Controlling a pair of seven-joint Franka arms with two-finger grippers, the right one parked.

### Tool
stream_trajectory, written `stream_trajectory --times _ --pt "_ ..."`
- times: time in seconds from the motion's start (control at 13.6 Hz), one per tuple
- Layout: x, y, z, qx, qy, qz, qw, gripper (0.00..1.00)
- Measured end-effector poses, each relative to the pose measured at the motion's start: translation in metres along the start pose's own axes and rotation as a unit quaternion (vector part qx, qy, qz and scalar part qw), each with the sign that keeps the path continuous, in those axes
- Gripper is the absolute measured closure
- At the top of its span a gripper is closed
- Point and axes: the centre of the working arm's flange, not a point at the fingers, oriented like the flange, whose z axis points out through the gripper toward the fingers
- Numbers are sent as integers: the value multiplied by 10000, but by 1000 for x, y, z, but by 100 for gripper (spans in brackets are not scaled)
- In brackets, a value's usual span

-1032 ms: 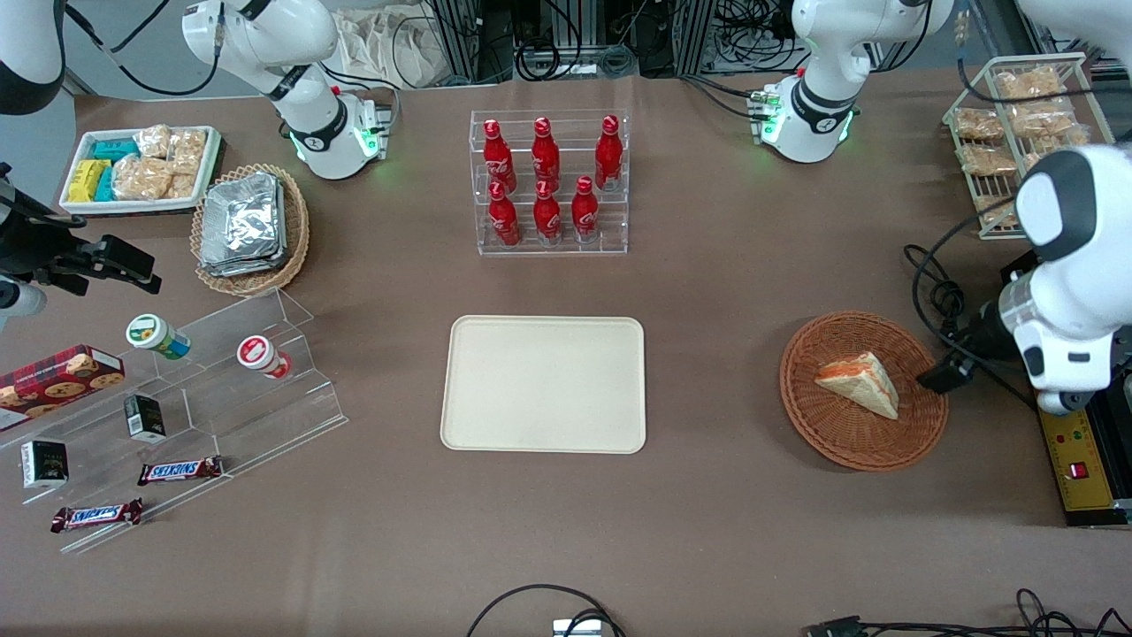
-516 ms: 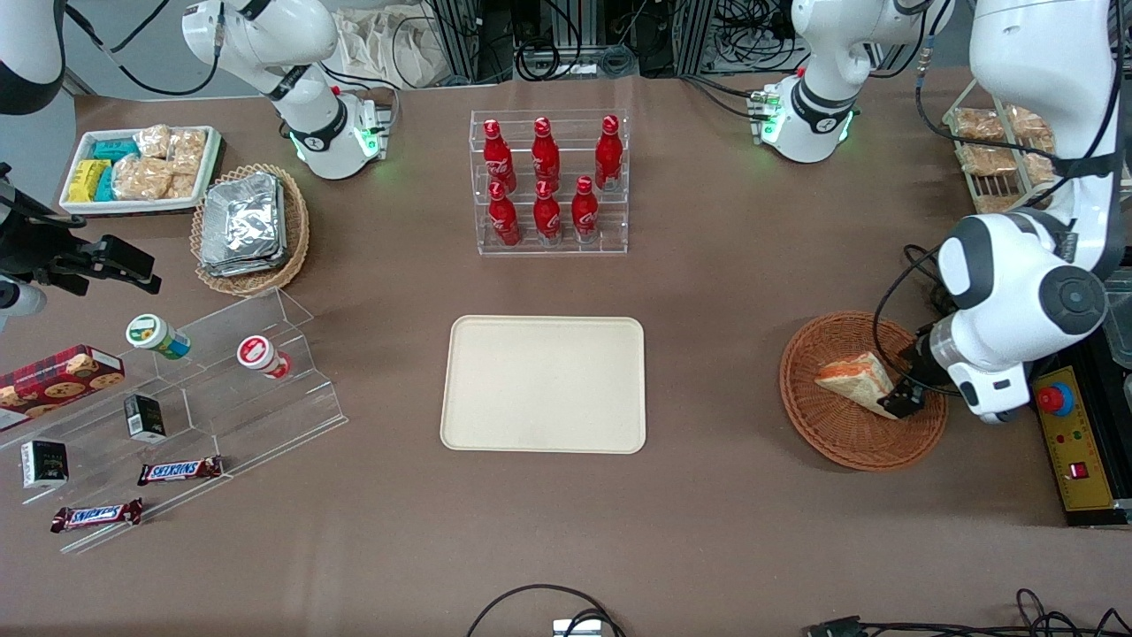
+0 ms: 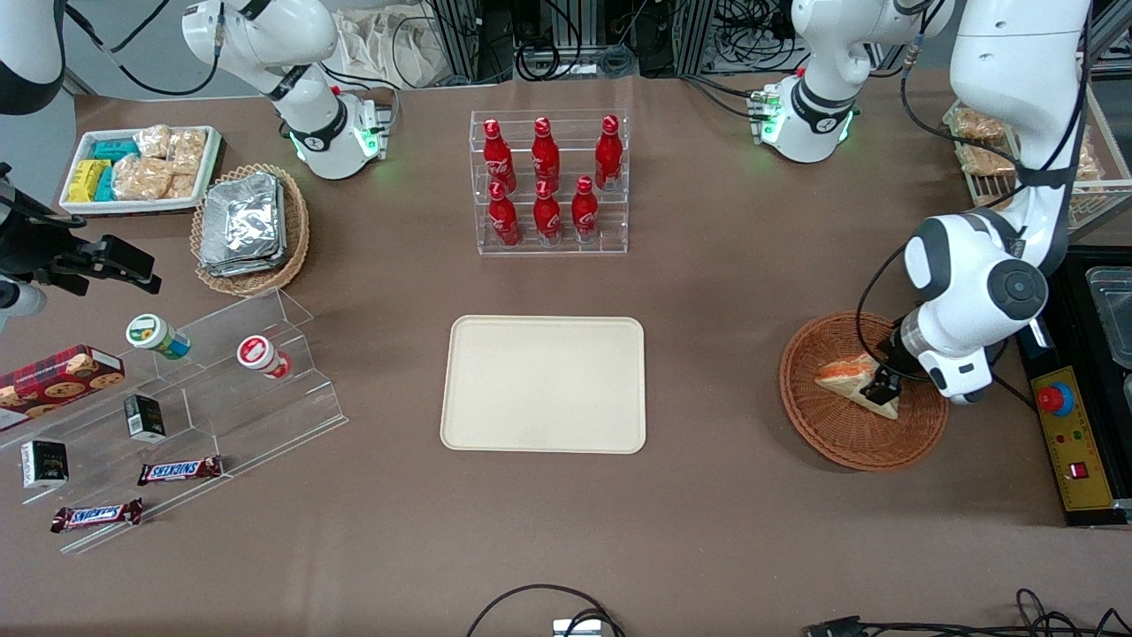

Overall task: Place sandwich from basket to tray
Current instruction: 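Close the left gripper on the wrapped sandwich's edge and lift it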

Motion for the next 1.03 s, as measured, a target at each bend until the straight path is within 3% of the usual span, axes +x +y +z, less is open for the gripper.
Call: stream_trajectory --times 0.15,0.22,0.52,0.59,0.81,1.03 --pt "-1 0 5 10 -10 -7 10000 2" --pt "-1 1 5 0 -9 -1 10000 9" --pt "-14 17 -6 62 -95 643 9979 55" --pt "-15 22 -12 129 -162 981 9950 63" --pt "-10 41 -52 280 -358 1762 9833 70" --pt "-5 64 -123 321 -515 2628 9630 82"
